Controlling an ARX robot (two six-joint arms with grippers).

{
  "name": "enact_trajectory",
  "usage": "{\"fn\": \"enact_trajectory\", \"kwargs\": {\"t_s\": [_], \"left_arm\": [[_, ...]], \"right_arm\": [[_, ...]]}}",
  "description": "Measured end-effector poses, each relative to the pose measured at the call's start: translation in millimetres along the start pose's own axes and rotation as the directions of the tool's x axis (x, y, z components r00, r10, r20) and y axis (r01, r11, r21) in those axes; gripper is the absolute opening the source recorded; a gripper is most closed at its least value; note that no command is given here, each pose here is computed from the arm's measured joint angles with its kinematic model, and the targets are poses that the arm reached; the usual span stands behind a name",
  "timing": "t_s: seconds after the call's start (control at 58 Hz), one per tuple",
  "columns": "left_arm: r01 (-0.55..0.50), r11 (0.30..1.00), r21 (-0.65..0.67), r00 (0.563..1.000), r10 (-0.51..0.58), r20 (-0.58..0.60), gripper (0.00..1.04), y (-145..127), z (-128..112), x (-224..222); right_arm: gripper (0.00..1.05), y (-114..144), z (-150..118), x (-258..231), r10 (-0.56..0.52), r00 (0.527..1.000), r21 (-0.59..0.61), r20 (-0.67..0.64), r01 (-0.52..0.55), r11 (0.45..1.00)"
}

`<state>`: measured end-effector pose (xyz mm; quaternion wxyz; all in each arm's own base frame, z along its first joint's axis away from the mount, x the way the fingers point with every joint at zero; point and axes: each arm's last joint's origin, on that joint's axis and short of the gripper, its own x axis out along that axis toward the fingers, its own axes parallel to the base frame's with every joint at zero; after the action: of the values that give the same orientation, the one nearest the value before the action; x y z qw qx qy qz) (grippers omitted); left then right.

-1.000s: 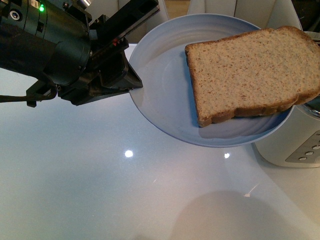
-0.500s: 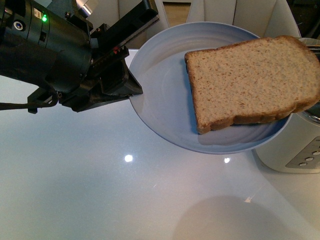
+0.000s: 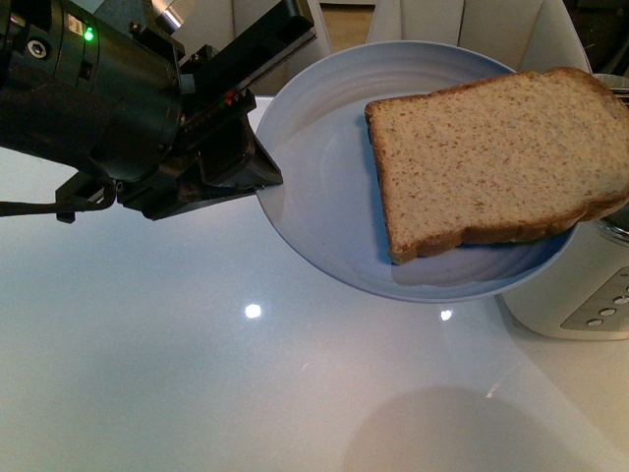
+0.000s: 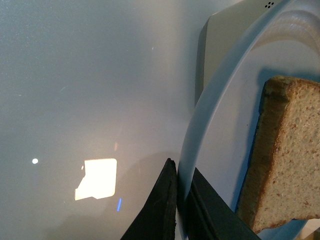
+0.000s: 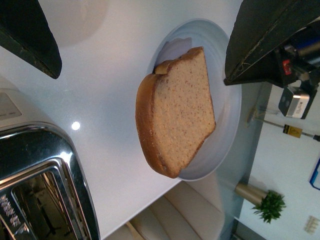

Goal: Left arm holds plate, right arm toasts bread

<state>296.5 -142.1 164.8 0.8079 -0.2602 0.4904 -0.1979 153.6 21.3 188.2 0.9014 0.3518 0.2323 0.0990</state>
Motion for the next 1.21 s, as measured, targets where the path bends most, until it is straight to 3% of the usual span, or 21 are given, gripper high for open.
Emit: {"fn": "enact_trajectory", "kwargs": {"t_s": [0.483,1.069,1.207], "left_arm": [[-0.001,1.0,-0.001,1.0,0.001,0.001,0.03,0,0,0],[-0.001,1.0,-0.001,1.0,0.001,0.001,0.03,0,0,0],[-0.001,1.0,-0.001,1.0,0.001,0.001,0.03,0,0,0]], "right_arm": [[0.96,2,-18,43,0.038,0.994,0.15,-0.104,-0.022,0.988],[0.96,14,-17,61,0.046,0.993,0.138,-0.11,-0.03,0.99],[0.88,14,-17,62,0.048,0.993,0.141,-0.109,-0.033,0.989]]}}
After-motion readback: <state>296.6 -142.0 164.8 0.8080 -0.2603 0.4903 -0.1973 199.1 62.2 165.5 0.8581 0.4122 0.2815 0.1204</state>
